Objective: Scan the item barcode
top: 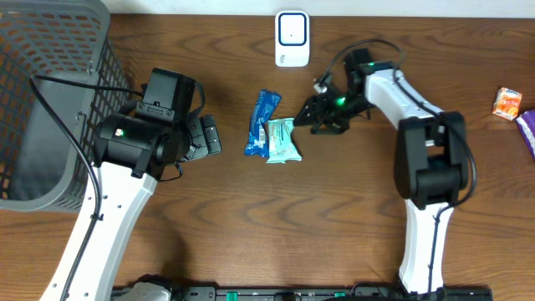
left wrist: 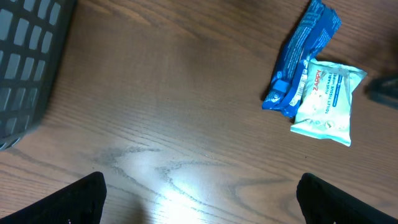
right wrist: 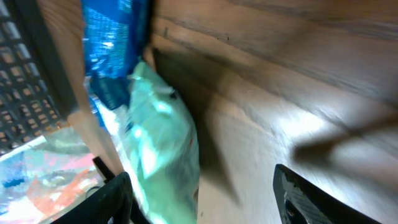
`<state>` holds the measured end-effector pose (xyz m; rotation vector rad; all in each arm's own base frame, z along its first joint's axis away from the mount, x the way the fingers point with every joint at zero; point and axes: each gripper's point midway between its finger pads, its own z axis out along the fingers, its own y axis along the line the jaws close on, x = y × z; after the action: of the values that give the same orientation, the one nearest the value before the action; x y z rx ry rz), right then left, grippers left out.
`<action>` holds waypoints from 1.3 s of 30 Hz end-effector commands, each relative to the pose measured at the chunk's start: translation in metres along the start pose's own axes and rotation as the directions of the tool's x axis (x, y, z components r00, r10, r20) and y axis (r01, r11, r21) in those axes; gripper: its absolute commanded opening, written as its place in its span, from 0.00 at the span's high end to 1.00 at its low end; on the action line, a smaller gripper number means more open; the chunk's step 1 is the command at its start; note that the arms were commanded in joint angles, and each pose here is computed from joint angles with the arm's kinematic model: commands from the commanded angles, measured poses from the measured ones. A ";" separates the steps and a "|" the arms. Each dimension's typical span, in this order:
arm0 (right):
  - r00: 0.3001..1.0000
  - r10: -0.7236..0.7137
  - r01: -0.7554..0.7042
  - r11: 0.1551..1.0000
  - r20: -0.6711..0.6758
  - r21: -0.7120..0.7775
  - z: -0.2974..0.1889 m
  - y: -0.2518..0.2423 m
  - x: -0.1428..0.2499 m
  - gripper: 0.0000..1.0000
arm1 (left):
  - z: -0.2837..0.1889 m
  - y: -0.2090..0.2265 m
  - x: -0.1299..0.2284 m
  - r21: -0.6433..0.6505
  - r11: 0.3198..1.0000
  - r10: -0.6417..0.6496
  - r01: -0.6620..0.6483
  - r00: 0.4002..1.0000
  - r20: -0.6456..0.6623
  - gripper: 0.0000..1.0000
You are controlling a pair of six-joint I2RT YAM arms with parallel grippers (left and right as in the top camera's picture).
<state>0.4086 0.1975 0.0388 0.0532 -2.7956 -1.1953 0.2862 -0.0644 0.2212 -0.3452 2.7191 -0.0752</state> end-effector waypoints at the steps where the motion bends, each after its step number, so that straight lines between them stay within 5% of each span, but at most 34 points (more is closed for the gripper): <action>1: 0.992 -0.097 0.100 0.994 0.082 -0.035 -0.040 0.038 -0.001 0.30 | 0.002 0.003 -0.001 -0.017 1.000 -0.012 0.012 1.000 -0.001 0.02; 7: 0.978 -0.202 0.199 0.978 0.046 0.060 -0.018 0.044 0.008 0.30 | 0.002 0.003 -0.001 -0.017 1.000 -0.012 0.012 1.000 -0.002 0.02; 20: 0.990 -0.141 0.139 0.954 -0.012 0.266 0.036 0.016 0.026 0.41 | 0.002 0.003 -0.001 -0.017 1.000 -0.012 0.012 1.000 -0.001 0.02; 29: 0.994 -0.104 0.099 0.979 0.019 0.179 0.061 -0.004 0.033 0.35 | 0.002 0.003 -0.001 -0.017 1.000 -0.012 0.012 1.000 -0.001 0.02; 32: 0.997 -0.071 0.062 0.981 0.043 0.185 0.066 -0.010 0.032 0.43 | 0.002 0.003 -0.001 -0.017 1.000 -0.012 0.012 1.000 -0.002 0.02; 36: 0.996 -0.075 0.062 0.977 0.054 0.202 0.063 -0.014 0.030 0.66 | 0.002 0.003 -0.001 -0.017 1.000 -0.012 0.012 1.000 -0.002 0.02; 39: 0.996 -0.076 0.063 0.976 0.055 0.208 0.059 -0.017 0.029 0.99 | 0.002 0.003 -0.001 -0.017 1.000 -0.012 0.012 1.000 -0.001 0.02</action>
<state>0.3774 0.2429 0.0097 0.1878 -2.9658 -1.0577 0.2862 -0.0644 0.2212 -0.3452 2.7187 -0.0754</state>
